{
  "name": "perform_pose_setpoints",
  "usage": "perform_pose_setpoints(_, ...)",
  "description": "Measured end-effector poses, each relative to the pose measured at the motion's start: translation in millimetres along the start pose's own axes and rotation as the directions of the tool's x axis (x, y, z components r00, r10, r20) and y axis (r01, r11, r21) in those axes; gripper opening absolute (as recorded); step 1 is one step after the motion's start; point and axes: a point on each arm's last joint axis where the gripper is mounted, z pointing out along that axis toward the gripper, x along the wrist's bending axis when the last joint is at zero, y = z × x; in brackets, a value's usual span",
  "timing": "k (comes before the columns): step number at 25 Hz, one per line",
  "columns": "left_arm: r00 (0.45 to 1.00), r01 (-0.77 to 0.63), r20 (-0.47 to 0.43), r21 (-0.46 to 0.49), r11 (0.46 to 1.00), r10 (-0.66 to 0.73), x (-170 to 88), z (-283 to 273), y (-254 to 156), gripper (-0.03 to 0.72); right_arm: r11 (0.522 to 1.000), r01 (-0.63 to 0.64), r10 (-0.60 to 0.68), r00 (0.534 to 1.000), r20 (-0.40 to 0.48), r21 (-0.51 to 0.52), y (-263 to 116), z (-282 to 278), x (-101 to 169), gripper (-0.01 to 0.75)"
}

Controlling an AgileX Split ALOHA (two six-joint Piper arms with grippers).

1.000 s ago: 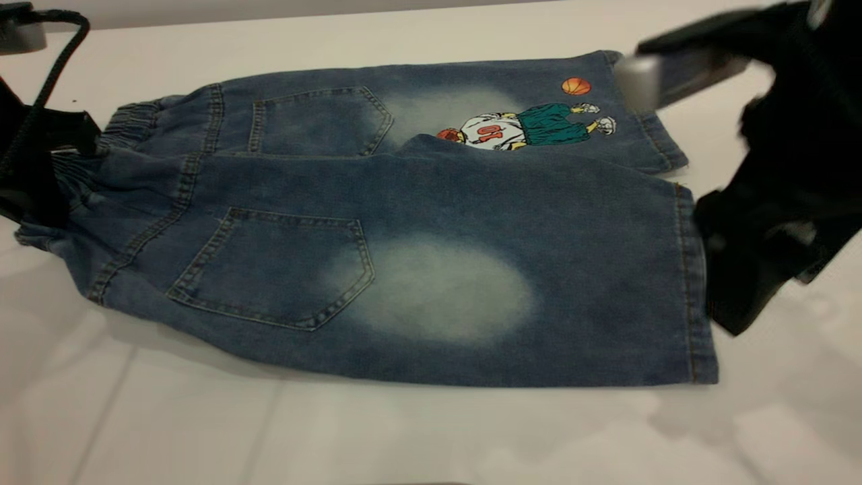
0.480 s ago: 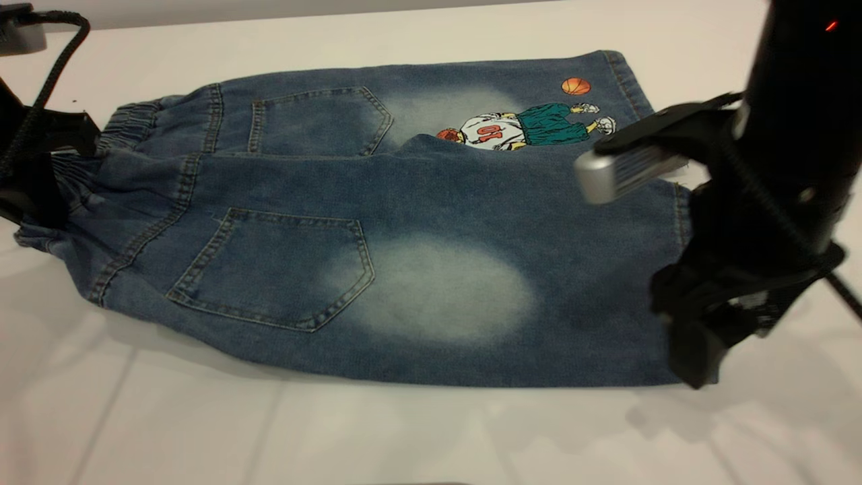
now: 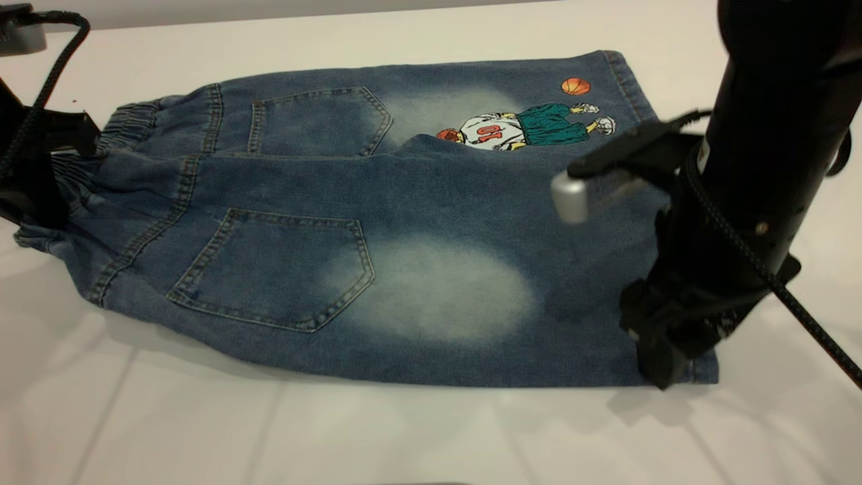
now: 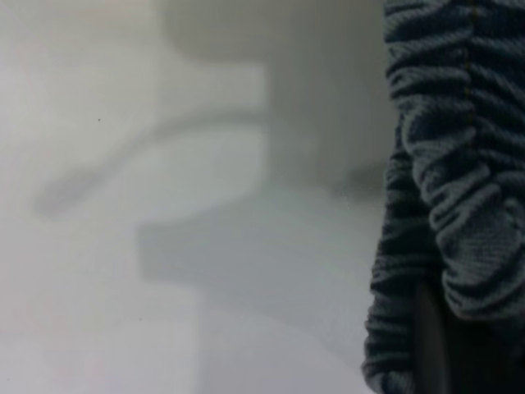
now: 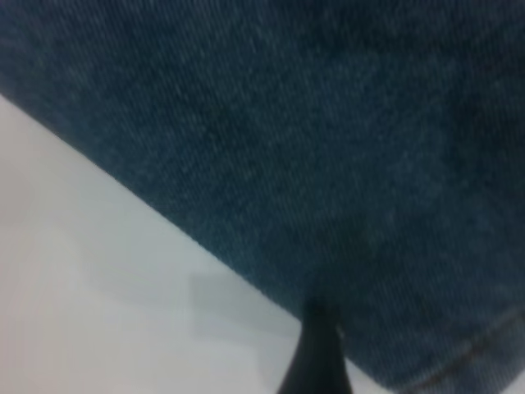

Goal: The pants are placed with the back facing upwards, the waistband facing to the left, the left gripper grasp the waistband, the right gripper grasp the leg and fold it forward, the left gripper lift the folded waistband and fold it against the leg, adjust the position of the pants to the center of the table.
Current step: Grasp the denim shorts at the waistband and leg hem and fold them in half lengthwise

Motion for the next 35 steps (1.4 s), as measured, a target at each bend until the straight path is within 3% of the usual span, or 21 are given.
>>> perform_pose_setpoints(3, 1.0, 0.0, 0.0, 0.0, 1.0, 0.0, 0.0, 0.0, 0.0, 0.046, 1.0, 0.001, -0.001, 1.0, 0.0, 0.004, 1.2, 1.5, -0.2, 0.484)
perform_pose_setpoints(6, 1.0, -0.001, 0.0, 0.0, 1.0, 0.001, 0.0, 0.0, 0.0, 0.046, 1.0, 0.009, -0.009, 1.0, 0.005, 0.006, 1.5, 2.1, -0.7, 0.407)
perform_pose_setpoints(11, 1.0, 0.0, 0.0, 0.001, 1.0, 0.0, 0.0, 0.0, -0.1, 0.046, 1.0, 0.009, -0.009, 1.0, 0.006, 0.001, 2.2, 3.0, -0.9, 0.125)
perform_pose_setpoints(13, 1.0, 0.007, 0.003, 0.003, 1.0, -0.007, -0.3, 0.0, -0.3, 0.046, 1.0, 0.007, -0.007, 1.0, 0.006, -0.002, 2.5, 3.2, -1.0, 0.048)
perform_pose_setpoints(20, 0.999, 0.034, 0.011, 0.009, 0.999, -0.034, -1.1, -0.1, -0.6, 0.046, 0.999, 0.006, -0.006, 1.0, 0.004, -0.043, 4.7, -12.8, 0.7, 0.027)
perform_pose_setpoints(24, 0.998, 0.064, 0.024, 0.029, 0.998, -0.065, -3.1, -3.5, 4.0, 0.046, 0.982, 0.012, -0.011, 1.0, 0.01, -0.187, 10.0, -56.8, 4.4, 0.027)
perform_pose_setpoints(29, 0.994, 0.097, 0.047, 0.054, 0.994, -0.1, -7.7, -14.9, 20.8, 0.046, 0.929, 0.015, -0.008, 1.0, 0.021, -0.37, 11.0, -104.4, 7.7, 0.027)
perform_pose_setpoints(35, 0.993, 0.095, 0.067, 0.062, 0.994, -0.1, -12.7, -35.7, 47.4, 0.046, 0.867, -0.007, 0.032, 0.999, 0.041, -0.498, 17.4, -119.8, -2.1, 0.027)
